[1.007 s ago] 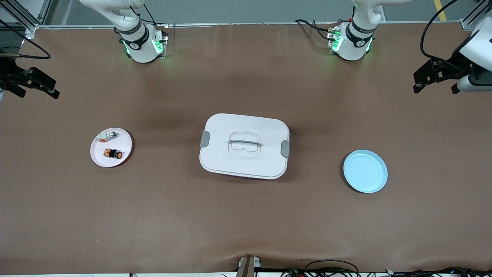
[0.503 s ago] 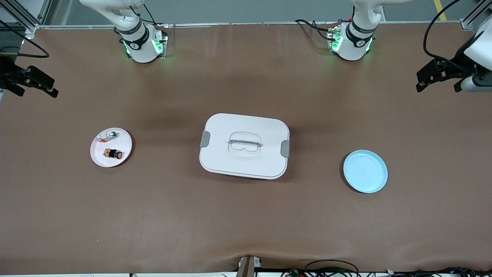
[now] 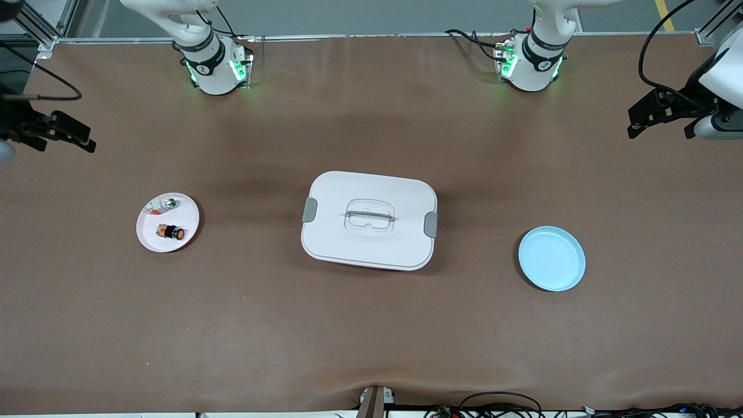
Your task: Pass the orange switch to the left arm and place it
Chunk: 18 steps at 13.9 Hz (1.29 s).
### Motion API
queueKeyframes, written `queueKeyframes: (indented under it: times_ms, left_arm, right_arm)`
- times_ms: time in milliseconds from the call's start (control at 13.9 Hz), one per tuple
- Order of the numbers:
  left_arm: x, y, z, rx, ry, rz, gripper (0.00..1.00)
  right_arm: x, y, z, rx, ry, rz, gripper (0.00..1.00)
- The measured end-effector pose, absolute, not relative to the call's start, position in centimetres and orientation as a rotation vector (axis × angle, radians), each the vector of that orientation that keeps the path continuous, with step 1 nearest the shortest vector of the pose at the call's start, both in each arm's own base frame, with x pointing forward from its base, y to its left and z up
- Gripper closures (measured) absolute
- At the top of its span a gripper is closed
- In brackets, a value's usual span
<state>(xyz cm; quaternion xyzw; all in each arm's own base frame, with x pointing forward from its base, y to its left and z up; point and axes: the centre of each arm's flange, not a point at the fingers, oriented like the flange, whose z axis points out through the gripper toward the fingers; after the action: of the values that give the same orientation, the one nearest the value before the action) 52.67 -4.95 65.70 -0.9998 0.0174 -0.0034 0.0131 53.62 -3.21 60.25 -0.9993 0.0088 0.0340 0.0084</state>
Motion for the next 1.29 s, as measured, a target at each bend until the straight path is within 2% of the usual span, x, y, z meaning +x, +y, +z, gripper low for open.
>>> queueKeyframes:
  times_ms: [431,791,1294]
  left_arm:
    - [52.7,-5.0,65.4,-3.115,0.054,-0.002,0.0]
    - [52.8,-4.9,64.9,-3.114,0.052,0.017,0.0]
    - [52.9,-4.0,64.7,-3.114,0.026,0.029,0.0]
  right_arm:
    - [54.7,-6.6,58.1,-3.101,-0.178,0.151,0.0]
    - [57.5,-9.2,52.0,-3.071,-0.13,0.295,0.0]
    - [58.0,-10.3,51.1,-3.081,-0.018,0.288,0.0]
